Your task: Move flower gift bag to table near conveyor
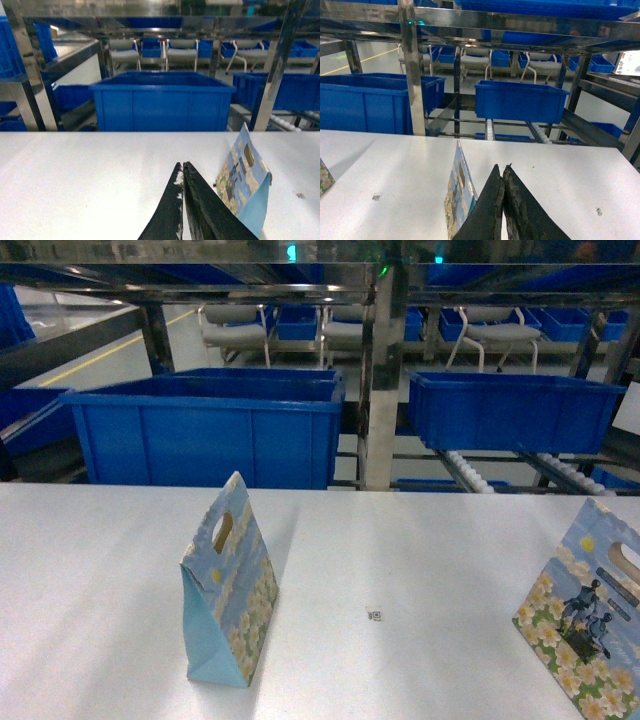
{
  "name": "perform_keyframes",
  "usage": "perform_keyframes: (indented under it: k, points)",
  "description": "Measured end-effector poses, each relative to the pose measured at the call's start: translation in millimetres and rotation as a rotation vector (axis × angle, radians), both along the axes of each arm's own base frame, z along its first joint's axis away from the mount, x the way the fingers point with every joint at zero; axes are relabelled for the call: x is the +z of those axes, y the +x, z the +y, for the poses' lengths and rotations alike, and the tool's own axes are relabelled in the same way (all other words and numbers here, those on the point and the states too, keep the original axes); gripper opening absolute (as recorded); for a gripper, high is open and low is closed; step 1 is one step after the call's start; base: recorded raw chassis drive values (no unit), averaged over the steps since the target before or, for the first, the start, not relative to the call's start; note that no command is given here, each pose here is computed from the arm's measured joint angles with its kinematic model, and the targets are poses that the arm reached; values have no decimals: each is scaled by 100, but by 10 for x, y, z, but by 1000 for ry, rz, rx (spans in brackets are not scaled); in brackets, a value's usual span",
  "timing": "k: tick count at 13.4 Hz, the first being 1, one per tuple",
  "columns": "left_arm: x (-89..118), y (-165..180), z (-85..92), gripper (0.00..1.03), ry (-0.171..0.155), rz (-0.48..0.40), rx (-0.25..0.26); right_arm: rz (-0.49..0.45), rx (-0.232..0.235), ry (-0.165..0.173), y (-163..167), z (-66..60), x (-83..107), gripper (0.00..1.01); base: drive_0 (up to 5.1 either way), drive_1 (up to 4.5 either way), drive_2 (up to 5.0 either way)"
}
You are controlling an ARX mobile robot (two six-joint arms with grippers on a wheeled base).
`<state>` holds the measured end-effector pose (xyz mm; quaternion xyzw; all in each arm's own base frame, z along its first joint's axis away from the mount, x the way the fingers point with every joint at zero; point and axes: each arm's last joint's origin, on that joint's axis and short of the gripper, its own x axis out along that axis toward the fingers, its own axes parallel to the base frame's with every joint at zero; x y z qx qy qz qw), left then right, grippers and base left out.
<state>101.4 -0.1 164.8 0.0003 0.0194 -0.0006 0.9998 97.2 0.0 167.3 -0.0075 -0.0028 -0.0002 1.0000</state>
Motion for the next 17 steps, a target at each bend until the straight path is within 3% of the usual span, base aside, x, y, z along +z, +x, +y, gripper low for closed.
perform_keyframes:
  k: [1,6,8,9,13,14,15,16,17]
  points:
    - [53,-42,1,2,0,-62,1,1,0,0,0,0,-1,2,0,0,0]
    - [28,-40,1,3,0,-40,1,1,1,0,0,0,-1,2,0,0,0]
    - [28,-40,1,25,0,-40,1,1,1,0,0,0,-1,7,0,0,0]
    - [28,-40,1,39,0,-40,1,1,1,0,0,0,-1,22,0,0,0]
    - [28,-40,1,77,0,-40,1,1,1,0,0,0,-1,60,0,0,0]
    - [28,-40,1,93,0,-40,1,1,1,0,0,0,-1,77,0,0,0]
    - [28,-40,1,99,0,-40,1,1,1,0,0,0,-1,91,0,0,0]
    - [28,-40,1,98,0,-40,1,1,1,1,0,0,-1,100,0,0,0]
    - [28,-40,1,98,0,-40,1,1,1,0,0,0,-1,97,0,0,0]
